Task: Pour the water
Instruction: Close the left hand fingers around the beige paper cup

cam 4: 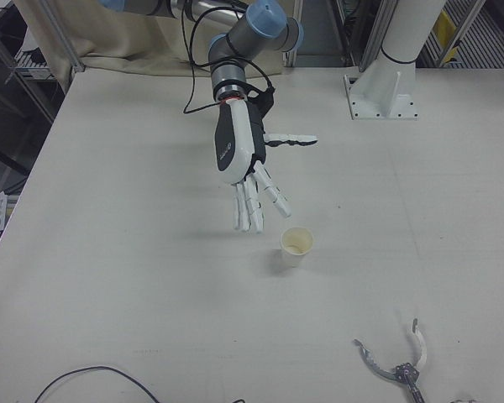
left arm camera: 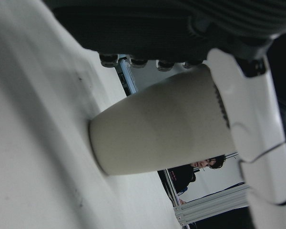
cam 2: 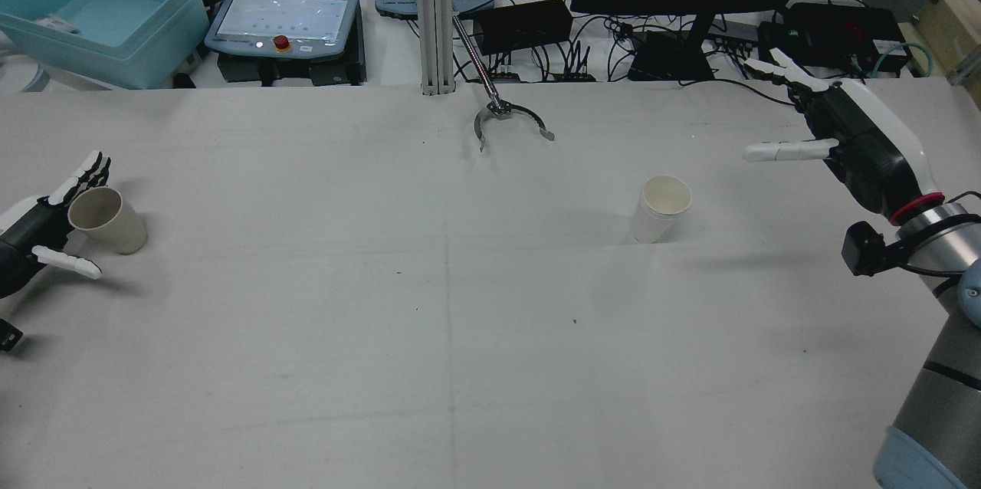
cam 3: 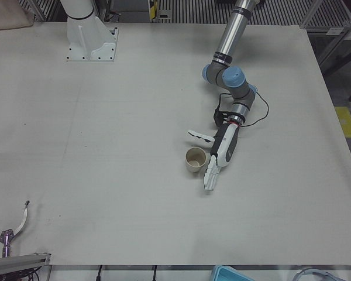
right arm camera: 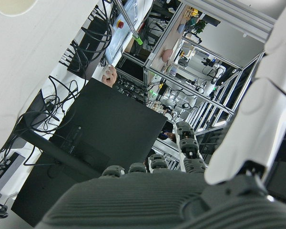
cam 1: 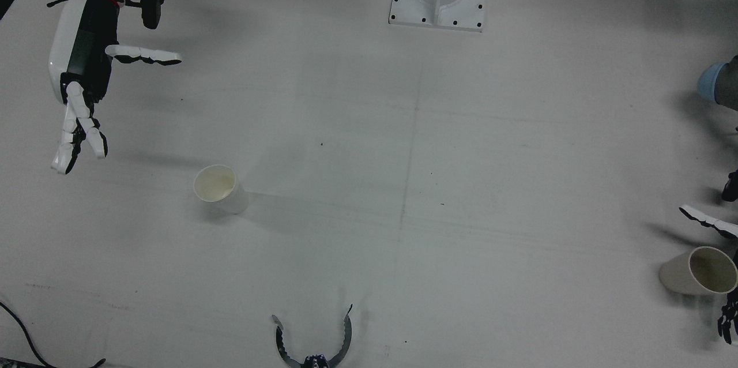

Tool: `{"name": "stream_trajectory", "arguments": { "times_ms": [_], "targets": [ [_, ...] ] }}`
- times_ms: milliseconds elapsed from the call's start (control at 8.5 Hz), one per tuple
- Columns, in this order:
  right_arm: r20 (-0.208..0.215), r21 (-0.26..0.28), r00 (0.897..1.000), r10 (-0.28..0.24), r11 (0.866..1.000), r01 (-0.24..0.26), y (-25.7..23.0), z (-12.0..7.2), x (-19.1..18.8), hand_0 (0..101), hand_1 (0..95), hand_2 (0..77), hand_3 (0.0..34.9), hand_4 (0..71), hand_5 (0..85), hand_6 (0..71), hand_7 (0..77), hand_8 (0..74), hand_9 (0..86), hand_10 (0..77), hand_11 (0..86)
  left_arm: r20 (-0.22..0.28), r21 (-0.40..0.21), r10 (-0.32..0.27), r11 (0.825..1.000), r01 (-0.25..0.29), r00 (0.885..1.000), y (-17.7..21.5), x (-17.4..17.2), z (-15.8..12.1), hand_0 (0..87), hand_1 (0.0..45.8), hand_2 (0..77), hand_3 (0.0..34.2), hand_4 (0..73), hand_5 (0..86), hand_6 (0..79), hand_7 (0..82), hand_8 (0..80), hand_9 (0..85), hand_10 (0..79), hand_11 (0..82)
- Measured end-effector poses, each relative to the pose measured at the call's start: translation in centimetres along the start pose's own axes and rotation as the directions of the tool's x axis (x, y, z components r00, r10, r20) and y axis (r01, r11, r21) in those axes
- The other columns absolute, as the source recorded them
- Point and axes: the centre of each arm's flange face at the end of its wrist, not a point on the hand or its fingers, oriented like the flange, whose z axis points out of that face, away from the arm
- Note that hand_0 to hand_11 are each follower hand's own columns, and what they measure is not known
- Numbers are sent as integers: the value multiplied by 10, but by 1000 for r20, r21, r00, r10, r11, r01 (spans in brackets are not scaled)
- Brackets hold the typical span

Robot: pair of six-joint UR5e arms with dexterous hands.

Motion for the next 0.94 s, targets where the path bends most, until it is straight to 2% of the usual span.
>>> {"name": "stream_trajectory", "arguments": {
  "times_ms": [118, 235, 471, 588, 706, 824, 941],
  "targets": [
    [-5, -1, 1000, -2, 1000, 2, 1, 0, 3, 473, 120, 44, 0, 71, 55, 44, 55, 5, 5, 5, 11, -4, -10, -13, 1000, 13, 1000, 4, 1, 3, 523, 191, 11, 71, 11, 5, 5, 5, 0, 11, 0, 38],
    [-8, -1, 1000, -3, 1000, 3, 1, 0, 4, 473, 120, 44, 0, 71, 49, 44, 55, 5, 5, 5, 11, -5, -22, -23, 1000, 23, 1000, 10, 1, 8, 552, 207, 5, 69, 11, 5, 0, 5, 5, 11, 0, 38],
    [-14, 2, 1000, -6, 1000, 6, -1, 0, 8, 473, 120, 44, 0, 71, 55, 38, 55, 5, 5, 5, 11, 3, -25, -25, 999, 25, 1000, 16, -1, 15, 624, 278, 11, 97, 11, 5, 5, 5, 0, 11, 11, 55],
    [-18, 5, 1000, -9, 1000, 9, -2, 1, 11, 472, 120, 44, 0, 71, 60, 44, 55, 5, 5, 5, 11, 11, -20, -22, 1000, 22, 1000, 18, -3, 19, 624, 278, 11, 97, 11, 5, 5, 5, 0, 11, 11, 55],
    [-20, 7, 1000, -11, 1000, 11, -3, 2, 12, 472, 120, 44, 0, 71, 60, 44, 55, 5, 5, 5, 11, 15, -14, -20, 1000, 21, 1000, 18, -5, 22, 612, 245, 11, 68, 11, 5, 5, 5, 0, 11, 11, 55],
    [-19, 9, 1000, -11, 1000, 11, -4, 2, 12, 473, 120, 44, 0, 71, 60, 44, 55, 5, 5, 5, 11, 18, -9, -18, 1000, 18, 1000, 18, -5, 23, 597, 262, 11, 42, 11, 5, 5, 5, 0, 11, 11, 55],
    [-19, 9, 1000, -11, 1000, 12, -4, 2, 12, 472, 120, 44, 0, 71, 60, 44, 55, 5, 5, 5, 11, 18, -4, -16, 1000, 16, 1000, 18, -5, 24, 582, 240, 33, 34, 11, 5, 0, 5, 0, 11, 11, 55]
  ]
}}
